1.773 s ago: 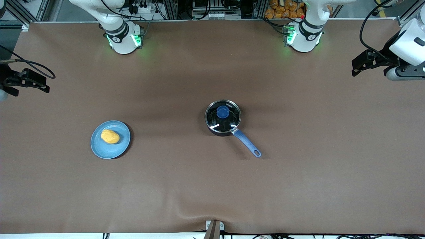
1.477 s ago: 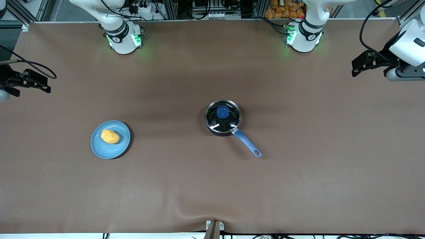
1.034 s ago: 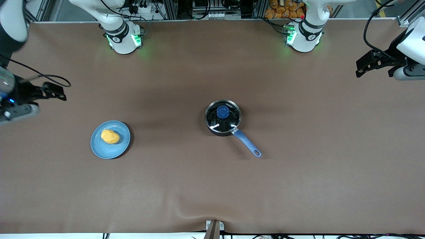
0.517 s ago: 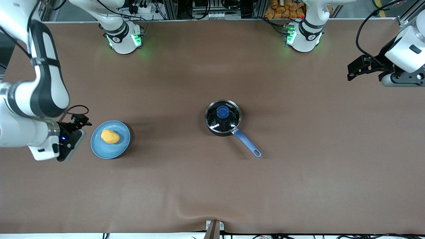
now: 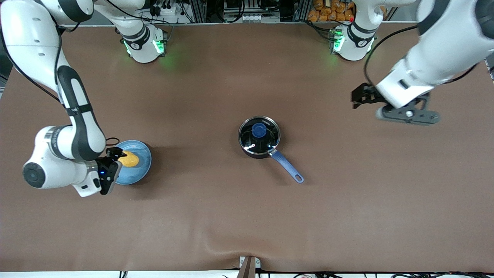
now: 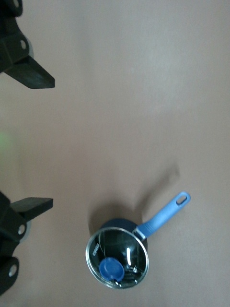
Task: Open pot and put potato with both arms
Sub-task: 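Reach the right gripper to the potato while the left gripper approaches the pot, then grasp the lid knob with the left gripper while the right gripper grasps the potato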
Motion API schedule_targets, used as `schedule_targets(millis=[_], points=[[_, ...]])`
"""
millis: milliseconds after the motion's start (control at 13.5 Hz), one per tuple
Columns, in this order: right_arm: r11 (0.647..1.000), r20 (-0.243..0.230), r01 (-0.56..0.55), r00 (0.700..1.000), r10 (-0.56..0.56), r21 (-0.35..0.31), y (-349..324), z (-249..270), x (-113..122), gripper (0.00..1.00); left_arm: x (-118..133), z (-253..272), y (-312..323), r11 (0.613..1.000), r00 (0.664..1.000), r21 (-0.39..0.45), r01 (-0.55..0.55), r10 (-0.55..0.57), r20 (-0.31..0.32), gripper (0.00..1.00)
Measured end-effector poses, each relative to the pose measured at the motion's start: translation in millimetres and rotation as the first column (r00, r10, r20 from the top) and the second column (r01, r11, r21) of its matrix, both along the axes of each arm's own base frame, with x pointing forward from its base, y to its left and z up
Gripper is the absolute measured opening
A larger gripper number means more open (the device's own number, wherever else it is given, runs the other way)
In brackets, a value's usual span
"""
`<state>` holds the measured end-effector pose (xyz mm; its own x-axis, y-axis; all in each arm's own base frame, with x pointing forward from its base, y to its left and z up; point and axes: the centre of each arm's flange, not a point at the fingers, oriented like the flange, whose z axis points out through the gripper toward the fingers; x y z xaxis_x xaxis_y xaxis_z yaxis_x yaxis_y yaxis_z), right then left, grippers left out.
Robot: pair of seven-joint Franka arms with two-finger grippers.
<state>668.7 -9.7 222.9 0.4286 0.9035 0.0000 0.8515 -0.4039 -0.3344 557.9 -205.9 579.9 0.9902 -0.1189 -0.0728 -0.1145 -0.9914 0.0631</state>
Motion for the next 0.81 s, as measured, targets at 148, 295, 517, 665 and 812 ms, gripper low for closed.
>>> schedule_targets(millis=[148, 295, 517, 665, 812], points=[[1.0, -0.019, -0.001, 1.0, 0.001, 0.006, 0, -21, -9, 1.0, -2, -23, -44, 1.0, 1.0, 0.0, -0.026, 0.026, -0.011, 1.0], [1.0, -0.041, 0.007, 0.999, -0.006, 0.013, 0, -30, -15, 1.0, -8, -47, -86, 0.999, 0.999, 0.005, -0.036, 0.037, -0.03, 1.0], [1.0, -0.068, 0.013, 0.998, -0.012, 0.023, 0, -40, -25, 1.0, -14, -84, -136, 1.0, 0.999, 0.0, -0.02, 0.02, -0.039, 1.0], [1.0, -0.076, 0.016, 0.997, -0.015, 0.024, -1, -44, -28, 1.0, -20, -110, -168, 0.999, 0.999, 0.009, -0.041, 0.041, -0.034, 1.0], [1.0, -0.076, 0.017, 0.997, -0.015, 0.025, -1, -44, -28, 0.94, -29, -134, -199, 0.998, 0.999, 0.033, -0.045, 0.045, -0.005, 1.0]])
